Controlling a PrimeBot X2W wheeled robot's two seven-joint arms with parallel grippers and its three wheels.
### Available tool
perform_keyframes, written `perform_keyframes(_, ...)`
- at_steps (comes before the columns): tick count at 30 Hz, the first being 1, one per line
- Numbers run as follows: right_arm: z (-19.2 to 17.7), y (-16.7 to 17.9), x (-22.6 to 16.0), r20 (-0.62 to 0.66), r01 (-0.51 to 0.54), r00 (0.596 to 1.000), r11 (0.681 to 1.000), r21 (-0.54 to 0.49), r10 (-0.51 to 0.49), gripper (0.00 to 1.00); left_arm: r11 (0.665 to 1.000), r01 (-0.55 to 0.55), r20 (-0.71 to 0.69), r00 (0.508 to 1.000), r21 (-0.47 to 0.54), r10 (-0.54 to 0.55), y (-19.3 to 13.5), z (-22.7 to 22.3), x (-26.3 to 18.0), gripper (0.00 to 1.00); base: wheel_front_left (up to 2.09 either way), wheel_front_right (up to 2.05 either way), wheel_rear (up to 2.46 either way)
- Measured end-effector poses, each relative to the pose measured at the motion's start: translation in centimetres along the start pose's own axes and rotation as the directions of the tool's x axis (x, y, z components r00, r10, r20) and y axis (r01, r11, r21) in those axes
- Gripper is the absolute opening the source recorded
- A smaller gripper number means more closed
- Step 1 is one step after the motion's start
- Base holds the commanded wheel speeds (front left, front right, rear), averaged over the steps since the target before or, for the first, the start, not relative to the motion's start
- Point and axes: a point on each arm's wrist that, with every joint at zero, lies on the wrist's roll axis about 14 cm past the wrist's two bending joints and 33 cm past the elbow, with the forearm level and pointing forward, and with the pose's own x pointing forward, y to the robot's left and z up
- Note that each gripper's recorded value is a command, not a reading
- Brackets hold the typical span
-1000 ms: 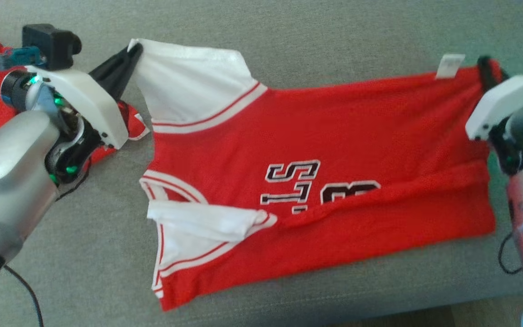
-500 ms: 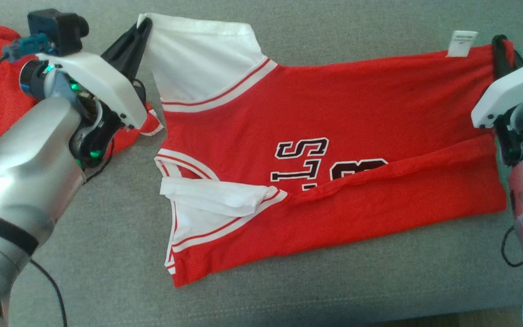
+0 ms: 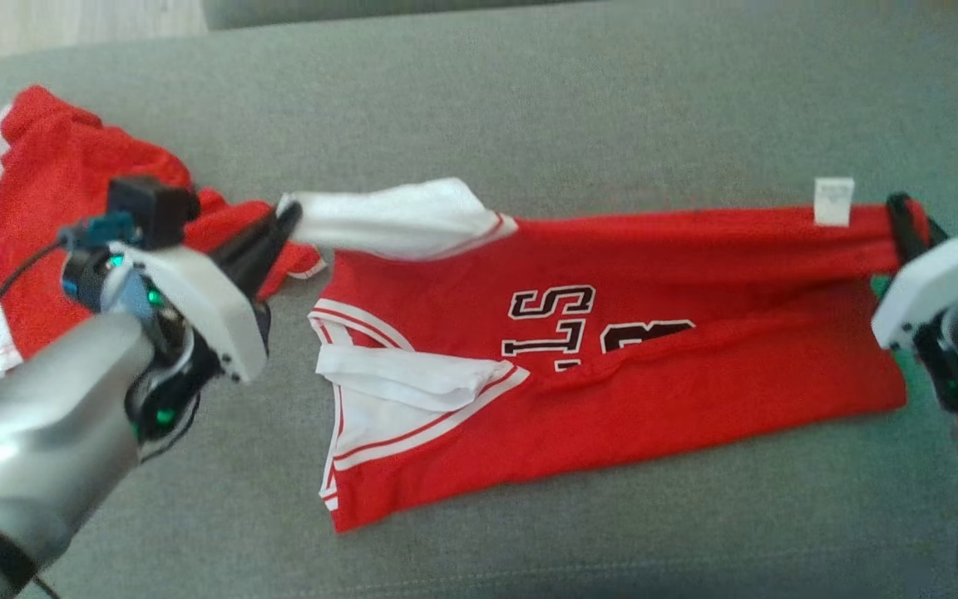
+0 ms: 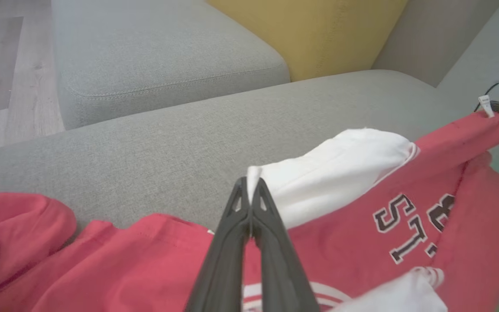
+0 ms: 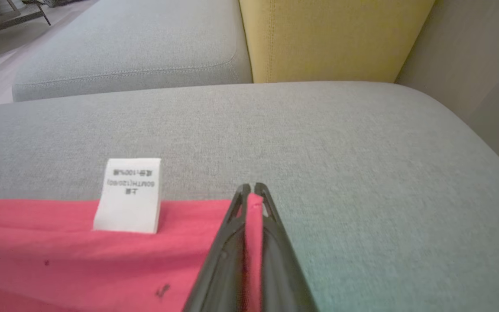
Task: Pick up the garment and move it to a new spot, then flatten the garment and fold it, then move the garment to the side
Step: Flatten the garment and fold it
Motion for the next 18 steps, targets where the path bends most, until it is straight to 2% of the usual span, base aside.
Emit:
perform_keyframes(4, -0.6, -0.4, -1.7, -0.030, -0.017, 0.999, 1.000, 0.001, 0.017, 0.00, 0.999, 0.043, -0.021, 0.999, -0.005, -0.043, -2.0, -0.1, -2.1, 0.00, 0.00, 0.00, 0.00)
perform_keyframes(12, -3.3, -0.9, -4.5, -0.144, -0.043, 0.989, 0.999, -0.010, 0.041, 0.00, 0.984, 0.170, -0.151, 0.973, -0.045, -0.175, -7.5, -3.2, -7.0, 0.00, 0.00, 0.00, 0.00)
perform_keyframes(18, -5.0, -1.0, -6.2, -0.234, -0.059, 0.971, 0.998, -0.019, 0.053, 0.00, 0.972, 0.221, -0.216, 0.948, -0.081, -0.234, -9.8, -4.3, -9.2, 0.00, 0.00, 0.00, 0.00)
